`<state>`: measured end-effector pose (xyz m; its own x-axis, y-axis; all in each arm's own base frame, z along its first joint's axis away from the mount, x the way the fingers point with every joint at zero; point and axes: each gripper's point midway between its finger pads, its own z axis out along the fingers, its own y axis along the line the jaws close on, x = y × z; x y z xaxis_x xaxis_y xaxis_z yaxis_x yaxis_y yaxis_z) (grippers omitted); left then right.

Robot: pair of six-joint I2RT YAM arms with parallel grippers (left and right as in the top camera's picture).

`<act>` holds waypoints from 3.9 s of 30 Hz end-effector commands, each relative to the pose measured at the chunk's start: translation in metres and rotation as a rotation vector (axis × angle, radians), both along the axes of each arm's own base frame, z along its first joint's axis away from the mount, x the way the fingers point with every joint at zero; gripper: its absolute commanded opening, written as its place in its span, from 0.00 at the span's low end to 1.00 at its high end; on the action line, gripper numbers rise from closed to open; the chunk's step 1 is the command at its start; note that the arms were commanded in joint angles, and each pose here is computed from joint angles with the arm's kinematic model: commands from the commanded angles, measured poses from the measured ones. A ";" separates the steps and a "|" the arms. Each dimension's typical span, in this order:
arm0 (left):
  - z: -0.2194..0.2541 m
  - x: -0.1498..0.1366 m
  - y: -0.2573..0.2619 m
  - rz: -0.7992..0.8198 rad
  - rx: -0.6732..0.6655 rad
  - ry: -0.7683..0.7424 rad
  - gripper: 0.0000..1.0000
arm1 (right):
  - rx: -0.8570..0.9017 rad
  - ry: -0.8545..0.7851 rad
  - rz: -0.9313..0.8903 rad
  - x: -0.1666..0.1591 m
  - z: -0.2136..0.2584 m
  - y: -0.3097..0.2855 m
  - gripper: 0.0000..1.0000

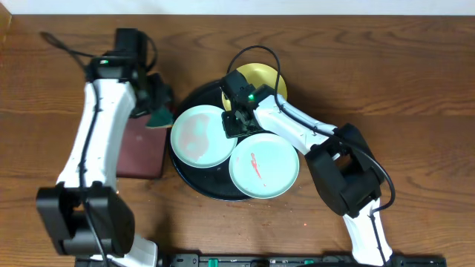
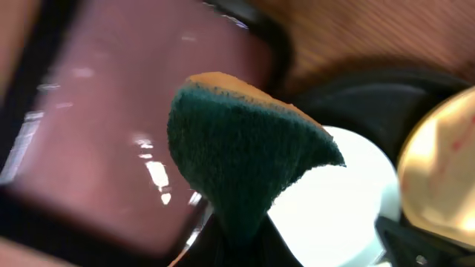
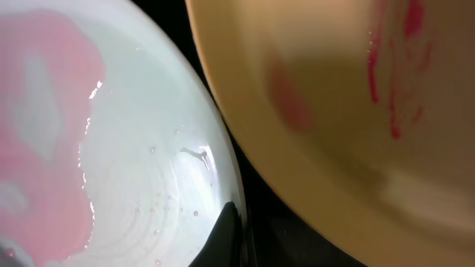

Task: Clean dirty plates on tray and stack at the side
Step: 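Lift the cleaned green plate with the right gripper off the tray, then place the green plate on the table right of the tray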

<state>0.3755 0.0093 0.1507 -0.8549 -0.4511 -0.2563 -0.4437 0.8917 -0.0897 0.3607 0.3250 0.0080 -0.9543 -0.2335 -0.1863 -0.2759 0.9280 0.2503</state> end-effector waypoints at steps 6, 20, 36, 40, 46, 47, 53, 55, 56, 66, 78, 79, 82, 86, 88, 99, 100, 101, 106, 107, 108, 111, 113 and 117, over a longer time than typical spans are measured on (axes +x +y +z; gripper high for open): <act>-0.004 -0.015 0.050 0.087 0.070 0.057 0.07 | 0.204 0.142 0.176 -0.025 0.002 0.021 0.01; -0.004 -0.015 0.055 0.101 0.070 0.051 0.08 | 0.199 -0.055 0.157 0.007 0.075 -0.006 0.01; -0.003 -0.012 0.055 0.102 0.071 0.041 0.07 | -0.356 -0.609 0.060 0.032 0.161 -0.051 0.01; -0.003 -0.012 0.055 0.102 0.071 0.041 0.08 | -0.482 -0.721 0.084 0.022 0.176 -0.043 0.01; -0.003 -0.012 0.055 0.102 0.071 0.041 0.08 | -0.667 -0.931 0.027 0.009 0.213 -0.038 0.01; -0.003 -0.012 0.055 0.102 0.071 0.041 0.08 | -0.694 -0.968 0.007 0.007 0.220 -0.039 0.01; -0.003 -0.012 0.055 0.102 0.071 0.041 0.07 | -0.778 -1.100 -0.074 -0.002 0.248 -0.038 0.01; -0.003 -0.012 0.055 0.102 0.071 0.041 0.08 | -0.763 -1.095 -0.066 -0.003 0.247 -0.035 0.01; -0.003 -0.012 0.055 0.102 0.071 0.041 0.07 | -0.754 -1.088 -0.058 -0.003 0.245 -0.033 0.01; -0.003 -0.012 0.055 0.102 0.071 0.041 0.07 | -0.512 -0.844 0.093 -0.004 0.201 -0.018 0.01; -0.003 -0.012 0.055 0.102 0.071 0.041 0.08 | -0.013 -0.576 -0.080 0.029 0.248 -0.098 0.01; -0.003 -0.012 0.055 0.102 0.071 0.041 0.07 | 0.018 -0.556 -0.107 0.032 0.251 -0.111 0.01; -0.003 -0.012 0.055 0.102 0.071 0.041 0.08 | 0.101 -0.488 -0.203 0.040 0.258 -0.158 0.01; -0.003 -0.012 0.055 0.102 0.071 0.041 0.08 | 0.054 -0.374 -0.400 0.044 0.240 -0.247 0.01; -0.003 -0.012 0.055 0.102 0.071 0.041 0.08 | 0.013 -0.324 -0.448 0.040 0.227 -0.277 0.01; -0.003 -0.012 0.055 0.102 0.071 0.041 0.07 | -0.093 -0.057 -0.577 -0.011 0.128 -0.358 0.01; -0.003 -0.012 0.055 0.102 0.071 0.041 0.07 | -0.095 -0.046 -0.585 -0.013 0.121 -0.361 0.01; -0.003 -0.012 0.055 0.102 0.071 0.041 0.07 | -0.096 -0.039 -0.591 -0.016 0.113 -0.363 0.01; -0.003 -0.012 0.055 0.102 0.071 0.041 0.07 | -0.103 -0.057 -0.585 -0.019 0.078 -0.372 0.01; -0.003 -0.012 0.055 0.102 0.071 0.041 0.07 | -0.105 -0.067 -0.578 -0.019 0.073 -0.373 0.01; -0.003 -0.012 0.055 0.102 0.071 0.041 0.07 | -0.107 -0.081 -0.570 -0.018 0.069 -0.374 0.01; -0.003 -0.012 0.055 0.102 0.071 0.041 0.07 | -0.107 -0.122 -0.560 -0.014 0.055 -0.375 0.01; -0.003 -0.012 0.055 0.102 0.071 0.041 0.08 | -0.107 -0.142 -0.553 -0.013 0.048 -0.375 0.01; -0.003 -0.012 0.055 0.102 0.071 0.041 0.07 | -0.110 -0.147 -0.547 -0.017 0.036 -0.375 0.01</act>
<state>0.3649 0.0604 0.1491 -0.8132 -0.5228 -0.2558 -0.5345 0.8447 -0.0275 0.3486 -0.0497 0.0513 -0.9000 0.2775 -0.3363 0.2440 0.9598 0.1391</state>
